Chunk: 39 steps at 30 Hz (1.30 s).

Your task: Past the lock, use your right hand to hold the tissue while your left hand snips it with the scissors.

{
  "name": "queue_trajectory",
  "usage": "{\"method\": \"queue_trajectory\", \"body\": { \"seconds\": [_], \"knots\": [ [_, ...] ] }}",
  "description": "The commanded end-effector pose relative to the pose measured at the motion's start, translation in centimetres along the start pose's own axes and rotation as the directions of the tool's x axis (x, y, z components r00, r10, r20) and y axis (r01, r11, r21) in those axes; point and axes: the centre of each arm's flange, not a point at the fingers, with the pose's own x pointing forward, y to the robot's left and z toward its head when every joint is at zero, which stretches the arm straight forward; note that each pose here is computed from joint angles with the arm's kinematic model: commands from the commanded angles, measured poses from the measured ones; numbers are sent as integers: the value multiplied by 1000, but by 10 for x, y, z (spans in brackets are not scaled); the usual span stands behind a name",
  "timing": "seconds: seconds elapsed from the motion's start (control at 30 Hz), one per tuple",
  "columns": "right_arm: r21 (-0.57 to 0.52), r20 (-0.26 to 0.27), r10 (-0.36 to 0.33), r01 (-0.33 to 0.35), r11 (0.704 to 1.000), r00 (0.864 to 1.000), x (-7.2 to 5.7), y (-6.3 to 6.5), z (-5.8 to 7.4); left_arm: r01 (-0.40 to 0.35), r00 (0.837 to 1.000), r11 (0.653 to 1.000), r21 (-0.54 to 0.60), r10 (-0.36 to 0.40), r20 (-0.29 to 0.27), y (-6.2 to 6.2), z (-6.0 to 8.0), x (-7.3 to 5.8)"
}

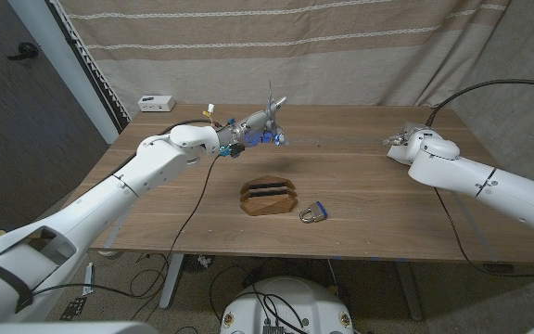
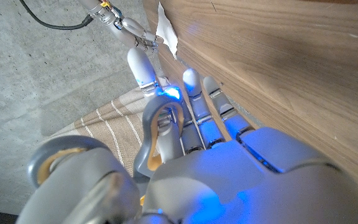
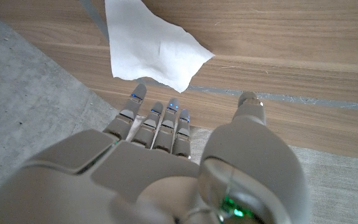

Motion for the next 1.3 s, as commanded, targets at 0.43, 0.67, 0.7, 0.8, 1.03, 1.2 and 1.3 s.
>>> {"method": "queue_trajectory", "body": {
  "seconds": [0.43,0.67,0.7,0.8,1.03,1.2,1.3],
  "knots": [
    [-56,-98,43,-49,997,994,19,5,-8,17,1000,1000,4,-17,0,-7,0,-1],
    [-62,-91,45,-51,997,995,19,11,-8,19,1000,1000,-1,-19,-1,-8,-1,-3],
    [-65,-90,50,-56,996,995,20,12,-8,17,1000,1000,0,-17,-1,-8,-1,-3],
    [-71,-97,50,-57,996,994,21,13,-8,17,1000,1000,2,-17,0,-8,0,-3],
    [-99,-95,66,-75,992,993,25,15,-5,20,1000,1000,-6,-20,3,-9,-1,-3],
    [-111,-96,69,-79,991,993,27,17,-2,15,1000,1000,-6,-15,-1,-9,-2,-3],
    [-119,-99,74,-86,989,992,29,18,-2,13,1000,1000,-19,-13,1,-9,-3,-4]
  ]
}}
